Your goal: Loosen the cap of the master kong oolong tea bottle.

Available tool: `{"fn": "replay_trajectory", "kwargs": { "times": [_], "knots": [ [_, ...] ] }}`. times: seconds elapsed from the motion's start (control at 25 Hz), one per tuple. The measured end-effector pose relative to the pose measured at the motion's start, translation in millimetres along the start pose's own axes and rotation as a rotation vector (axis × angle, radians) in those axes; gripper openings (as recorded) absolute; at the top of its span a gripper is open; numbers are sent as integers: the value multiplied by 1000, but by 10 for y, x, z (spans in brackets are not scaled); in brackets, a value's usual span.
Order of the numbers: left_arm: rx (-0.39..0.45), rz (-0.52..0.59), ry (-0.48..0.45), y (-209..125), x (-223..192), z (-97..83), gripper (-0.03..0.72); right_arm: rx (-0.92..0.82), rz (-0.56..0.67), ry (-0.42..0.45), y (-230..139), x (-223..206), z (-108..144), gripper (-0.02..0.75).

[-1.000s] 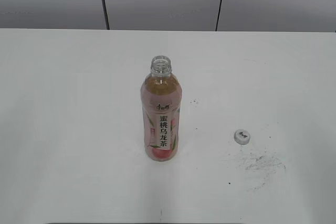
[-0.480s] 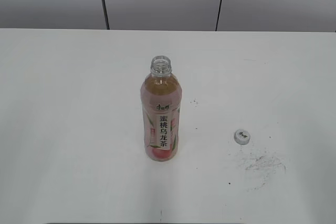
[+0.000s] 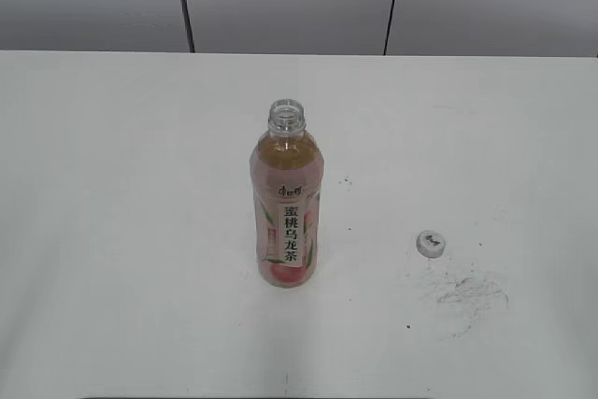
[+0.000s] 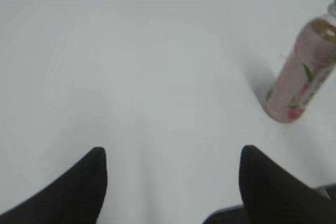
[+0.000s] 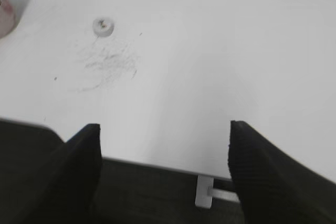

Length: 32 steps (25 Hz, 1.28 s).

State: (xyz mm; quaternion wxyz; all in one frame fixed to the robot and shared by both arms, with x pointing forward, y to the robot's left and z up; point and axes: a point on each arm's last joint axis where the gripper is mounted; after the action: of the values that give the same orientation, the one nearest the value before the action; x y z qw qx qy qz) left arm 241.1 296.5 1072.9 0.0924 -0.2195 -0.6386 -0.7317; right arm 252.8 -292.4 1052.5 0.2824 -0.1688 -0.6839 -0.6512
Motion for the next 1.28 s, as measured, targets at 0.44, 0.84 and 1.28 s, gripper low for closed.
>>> {"fn": "replay_trajectory", "kwargs": {
  "times": [0.44, 0.84, 1.28],
  "knots": [
    [28, -80, 82, -67, 132, -28, 470, -29, -161, -46, -138, 197, 29, 564],
    [28, -80, 82, -67, 132, -28, 469, -29, -161, -44, -138, 197, 30, 564],
    [28, -80, 82, -67, 132, -28, 458, -30, -161, -43, -138, 197, 31, 564]
  ]
}}
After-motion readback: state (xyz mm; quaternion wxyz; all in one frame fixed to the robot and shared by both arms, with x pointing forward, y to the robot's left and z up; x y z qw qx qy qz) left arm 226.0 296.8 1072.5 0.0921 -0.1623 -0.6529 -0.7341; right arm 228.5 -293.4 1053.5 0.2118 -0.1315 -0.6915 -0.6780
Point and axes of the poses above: a point on each arm's last joint axis where the gripper is mounted, x pointing back along that axis away from the gripper, z along the wrist's bending axis when the last joint is at zero, y = z × x, and after that the axes turned 8 degrees about -x, right-handed
